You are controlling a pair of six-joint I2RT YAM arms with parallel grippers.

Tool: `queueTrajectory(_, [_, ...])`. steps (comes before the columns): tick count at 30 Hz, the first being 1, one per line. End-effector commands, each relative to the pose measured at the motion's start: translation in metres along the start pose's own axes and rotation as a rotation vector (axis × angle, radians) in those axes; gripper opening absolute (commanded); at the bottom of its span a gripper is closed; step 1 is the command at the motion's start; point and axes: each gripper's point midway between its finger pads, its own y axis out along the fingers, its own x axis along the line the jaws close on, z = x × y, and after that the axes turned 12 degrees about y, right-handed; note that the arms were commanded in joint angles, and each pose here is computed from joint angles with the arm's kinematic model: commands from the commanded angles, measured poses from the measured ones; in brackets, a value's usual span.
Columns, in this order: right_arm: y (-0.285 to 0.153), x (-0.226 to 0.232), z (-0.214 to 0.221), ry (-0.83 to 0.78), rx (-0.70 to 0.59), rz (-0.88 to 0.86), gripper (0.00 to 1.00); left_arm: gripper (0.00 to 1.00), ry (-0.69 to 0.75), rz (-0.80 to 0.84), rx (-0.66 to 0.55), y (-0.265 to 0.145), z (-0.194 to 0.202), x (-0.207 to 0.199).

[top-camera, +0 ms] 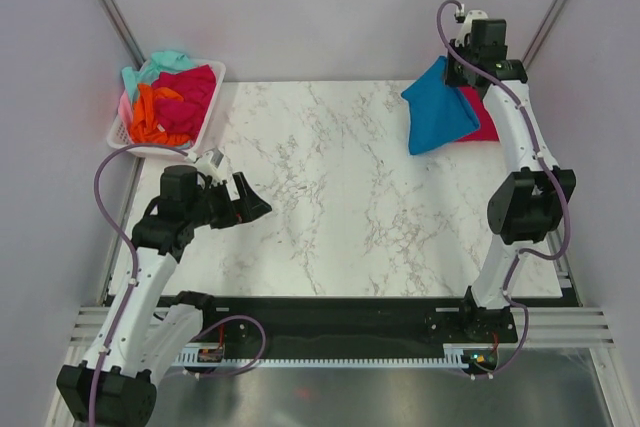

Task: Fold and stack the t-shirts
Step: Neatly place the folded tshirt to the corner

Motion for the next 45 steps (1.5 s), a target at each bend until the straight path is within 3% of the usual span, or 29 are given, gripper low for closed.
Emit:
queueTrajectory(1, [-0.003, -0.006, -0.039, -0.074, -0.067, 0.032, 0.0, 1.0, 0.049, 0.011, -0.036, 0.001, -0.007, -0.001])
queueTrajectory(12, [-0.003, -0.004, -0.076, -0.115, -0.115, 0.012, 0.0, 1.0, 0.045, 0.022, -0.021, 0.006, -0.005, 0.0])
queueTrajectory(26, [-0.023, -0.046, -0.103, -0.074, -0.17, 0.023, 0.0, 1.0, 0.034, 0.005, -0.007, 0.01, -0.003, 0.004])
queueTrajectory(36, [0.026, -0.067, -0.078, -0.061, -0.088, 0.001, 0.0, 1.0, 0.027, 0.001, 0.005, 0.012, -0.001, 0.006])
queueTrajectory(45, [0.053, -0.102, -0.093, -0.098, -0.168, 0.088, 0.0, 1.0, 0.02, 0.0, 0.016, 0.015, 0.001, 0.007])
